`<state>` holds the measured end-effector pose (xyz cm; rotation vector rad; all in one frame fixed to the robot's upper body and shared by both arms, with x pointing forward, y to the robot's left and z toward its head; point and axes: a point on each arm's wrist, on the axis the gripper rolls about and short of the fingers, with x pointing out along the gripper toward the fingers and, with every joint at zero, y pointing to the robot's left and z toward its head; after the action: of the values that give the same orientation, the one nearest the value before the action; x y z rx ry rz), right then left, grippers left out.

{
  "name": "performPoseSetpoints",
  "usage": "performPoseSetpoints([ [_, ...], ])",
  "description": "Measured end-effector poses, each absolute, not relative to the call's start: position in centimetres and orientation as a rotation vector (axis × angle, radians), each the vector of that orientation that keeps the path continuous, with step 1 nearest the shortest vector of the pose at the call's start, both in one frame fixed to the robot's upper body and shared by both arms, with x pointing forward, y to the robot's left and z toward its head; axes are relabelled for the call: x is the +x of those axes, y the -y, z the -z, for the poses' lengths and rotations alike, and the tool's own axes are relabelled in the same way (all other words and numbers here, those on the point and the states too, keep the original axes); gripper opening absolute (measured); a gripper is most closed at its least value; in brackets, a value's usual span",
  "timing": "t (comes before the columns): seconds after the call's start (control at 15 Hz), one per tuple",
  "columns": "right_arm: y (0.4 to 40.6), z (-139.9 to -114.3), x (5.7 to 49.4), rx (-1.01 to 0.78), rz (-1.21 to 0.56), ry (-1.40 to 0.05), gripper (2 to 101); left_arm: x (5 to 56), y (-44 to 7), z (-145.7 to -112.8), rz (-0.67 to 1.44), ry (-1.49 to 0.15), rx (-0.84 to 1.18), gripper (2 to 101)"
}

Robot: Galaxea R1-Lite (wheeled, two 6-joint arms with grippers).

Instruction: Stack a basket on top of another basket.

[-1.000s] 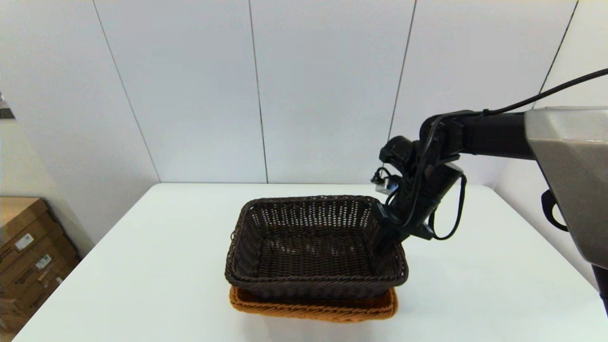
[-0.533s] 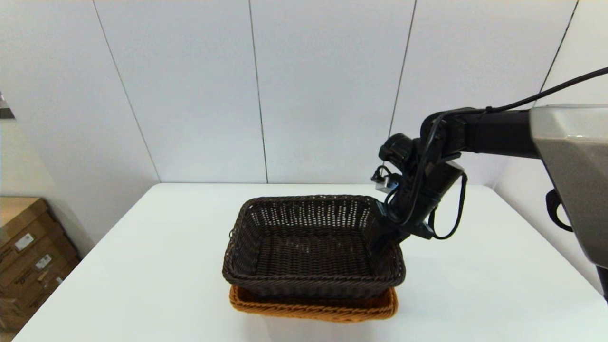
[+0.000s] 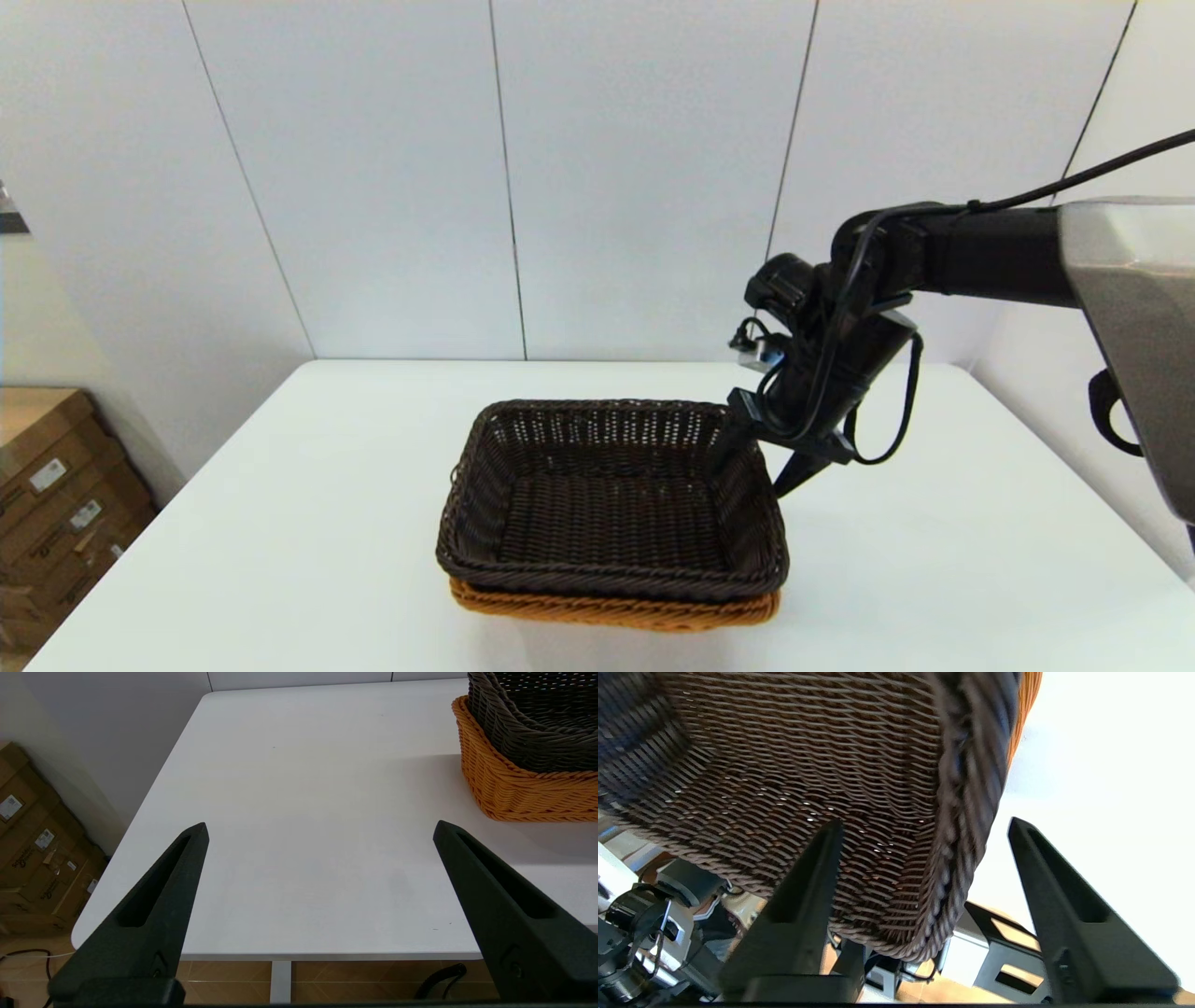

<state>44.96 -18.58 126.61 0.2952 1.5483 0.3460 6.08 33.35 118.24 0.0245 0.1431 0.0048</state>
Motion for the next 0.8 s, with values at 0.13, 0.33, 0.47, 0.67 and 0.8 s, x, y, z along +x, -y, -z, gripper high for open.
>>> performPoseSetpoints([
  [0.13, 19.6, -128.0, 45.0, 0.306, -0.354, -1.487, 78.3, 6.1, -33.4, -118.2, -0.005, -0.143, 0.025, 97.8],
  [0.33, 21.7, -130.6, 44.4, 0.319, -0.367, -1.407, 84.4, 6.1, -33.4, -118.2, -0.005, -0.143, 0.025, 97.8],
  [0.47, 23.1, -132.6, 43.1, 0.32, -0.382, -1.385, 87.3, 6.1, -33.4, -118.2, -0.005, -0.143, 0.025, 97.8],
  [0.67, 25.4, -136.8, 39.3, 0.333, -0.415, -1.335, 90.8, 6.1, -33.4, -118.2, -0.005, -0.143, 0.025, 97.8],
  [0.8, 26.8, -139.6, 35.9, 0.345, -0.421, -1.274, 92.4, 6.1, -33.4, -118.2, -0.005, -0.143, 0.024, 97.8],
])
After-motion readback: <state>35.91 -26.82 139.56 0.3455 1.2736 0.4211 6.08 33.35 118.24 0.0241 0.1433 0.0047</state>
